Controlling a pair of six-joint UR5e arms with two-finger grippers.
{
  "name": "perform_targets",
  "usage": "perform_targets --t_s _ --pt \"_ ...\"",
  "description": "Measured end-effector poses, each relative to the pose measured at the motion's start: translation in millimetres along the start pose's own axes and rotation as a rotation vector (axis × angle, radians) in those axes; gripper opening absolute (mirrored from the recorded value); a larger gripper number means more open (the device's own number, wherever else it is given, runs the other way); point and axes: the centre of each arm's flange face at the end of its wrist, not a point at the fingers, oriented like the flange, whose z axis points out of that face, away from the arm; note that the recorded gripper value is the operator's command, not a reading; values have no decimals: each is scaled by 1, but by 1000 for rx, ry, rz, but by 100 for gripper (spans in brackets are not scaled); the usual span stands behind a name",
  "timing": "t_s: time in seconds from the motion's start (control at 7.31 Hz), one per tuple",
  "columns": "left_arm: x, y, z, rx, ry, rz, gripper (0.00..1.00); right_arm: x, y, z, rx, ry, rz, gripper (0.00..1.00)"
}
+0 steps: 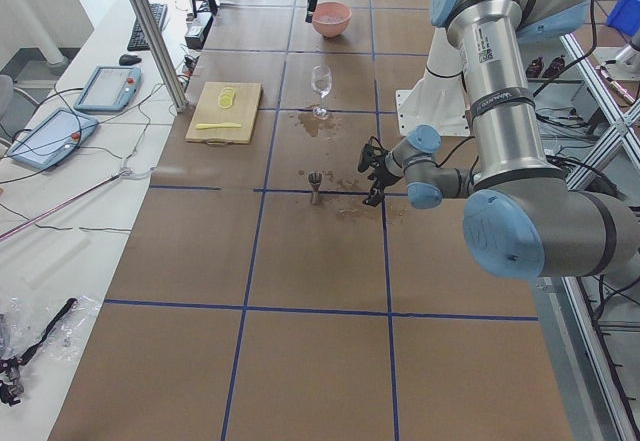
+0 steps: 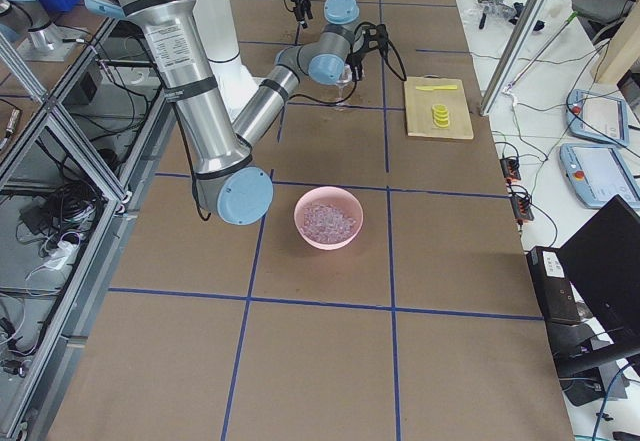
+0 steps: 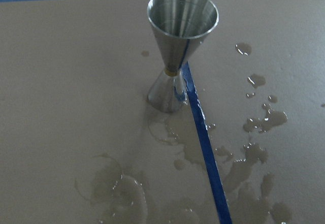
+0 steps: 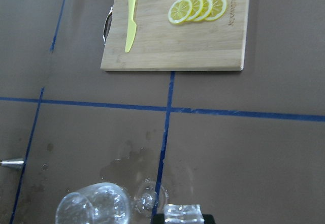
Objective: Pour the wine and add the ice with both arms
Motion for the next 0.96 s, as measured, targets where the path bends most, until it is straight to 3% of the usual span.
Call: perform_targets --t_s 0.41,0.96 --pt "32 -6 -34 -171 -4 -27 100 -69 39 48 -5 -14 25 0" --pt "68 -31 -56 -223 -40 -59 100 -117 49 93 -3 21 31 0"
